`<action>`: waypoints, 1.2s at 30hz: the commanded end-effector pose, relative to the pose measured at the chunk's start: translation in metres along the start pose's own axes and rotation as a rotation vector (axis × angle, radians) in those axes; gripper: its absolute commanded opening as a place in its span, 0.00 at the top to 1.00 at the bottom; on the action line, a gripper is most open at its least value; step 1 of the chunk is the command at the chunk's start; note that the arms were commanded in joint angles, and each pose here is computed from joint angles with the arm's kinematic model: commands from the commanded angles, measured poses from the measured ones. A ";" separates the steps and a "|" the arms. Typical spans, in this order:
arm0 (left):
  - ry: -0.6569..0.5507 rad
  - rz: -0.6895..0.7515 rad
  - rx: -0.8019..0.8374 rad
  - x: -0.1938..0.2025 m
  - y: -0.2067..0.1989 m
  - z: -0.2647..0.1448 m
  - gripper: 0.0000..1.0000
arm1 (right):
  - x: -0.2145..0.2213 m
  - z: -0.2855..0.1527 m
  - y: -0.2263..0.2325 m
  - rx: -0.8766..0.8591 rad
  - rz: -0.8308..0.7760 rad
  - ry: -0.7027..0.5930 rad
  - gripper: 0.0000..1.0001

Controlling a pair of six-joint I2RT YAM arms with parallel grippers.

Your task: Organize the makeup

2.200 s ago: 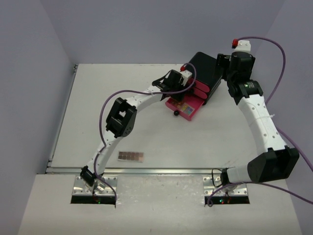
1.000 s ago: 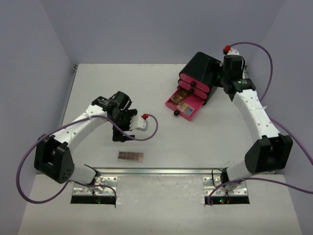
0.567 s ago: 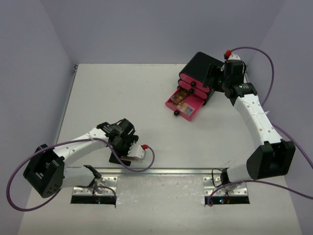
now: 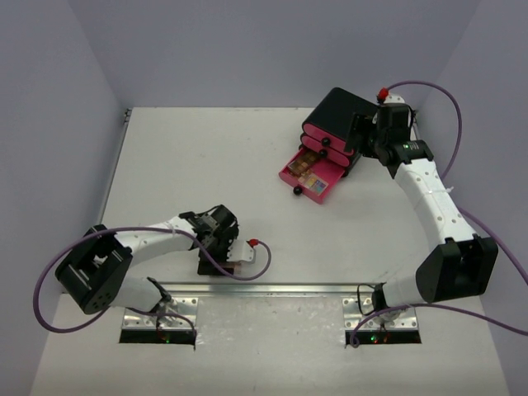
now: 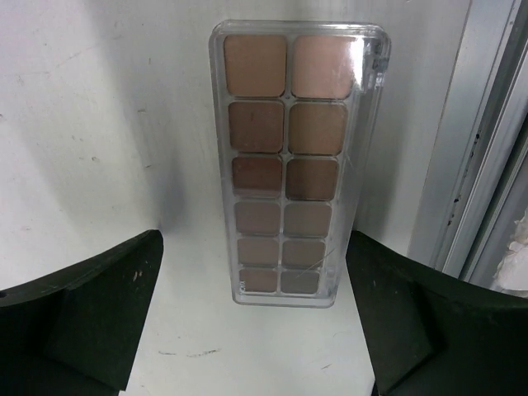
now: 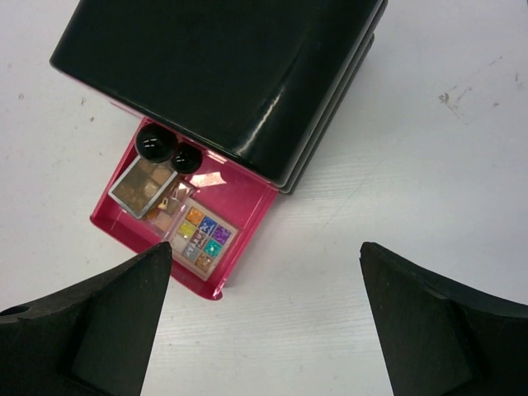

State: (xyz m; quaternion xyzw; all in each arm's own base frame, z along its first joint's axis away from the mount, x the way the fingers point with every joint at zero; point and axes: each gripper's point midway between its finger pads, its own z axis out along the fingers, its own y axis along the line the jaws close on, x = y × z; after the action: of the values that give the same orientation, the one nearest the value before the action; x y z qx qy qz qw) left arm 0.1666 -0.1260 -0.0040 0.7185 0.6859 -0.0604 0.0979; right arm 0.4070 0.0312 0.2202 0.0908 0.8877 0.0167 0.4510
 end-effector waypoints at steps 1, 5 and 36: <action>0.002 0.015 -0.053 0.003 0.002 0.023 0.15 | -0.011 -0.003 -0.008 0.038 -0.023 -0.040 0.04; 0.022 -0.033 -0.057 -0.004 0.014 0.026 0.71 | -0.013 -0.001 -0.008 0.037 -0.020 -0.040 0.04; -0.375 -0.517 -0.147 -0.245 0.217 -0.056 1.00 | -0.022 0.006 0.003 0.011 0.039 -0.007 0.03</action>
State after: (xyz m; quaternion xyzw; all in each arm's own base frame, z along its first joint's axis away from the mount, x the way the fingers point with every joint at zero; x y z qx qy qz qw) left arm 0.3730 -0.3548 0.1248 0.5284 0.7837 -0.1547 0.2875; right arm 0.4180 0.0307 0.2096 0.1018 0.8991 0.0097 0.4257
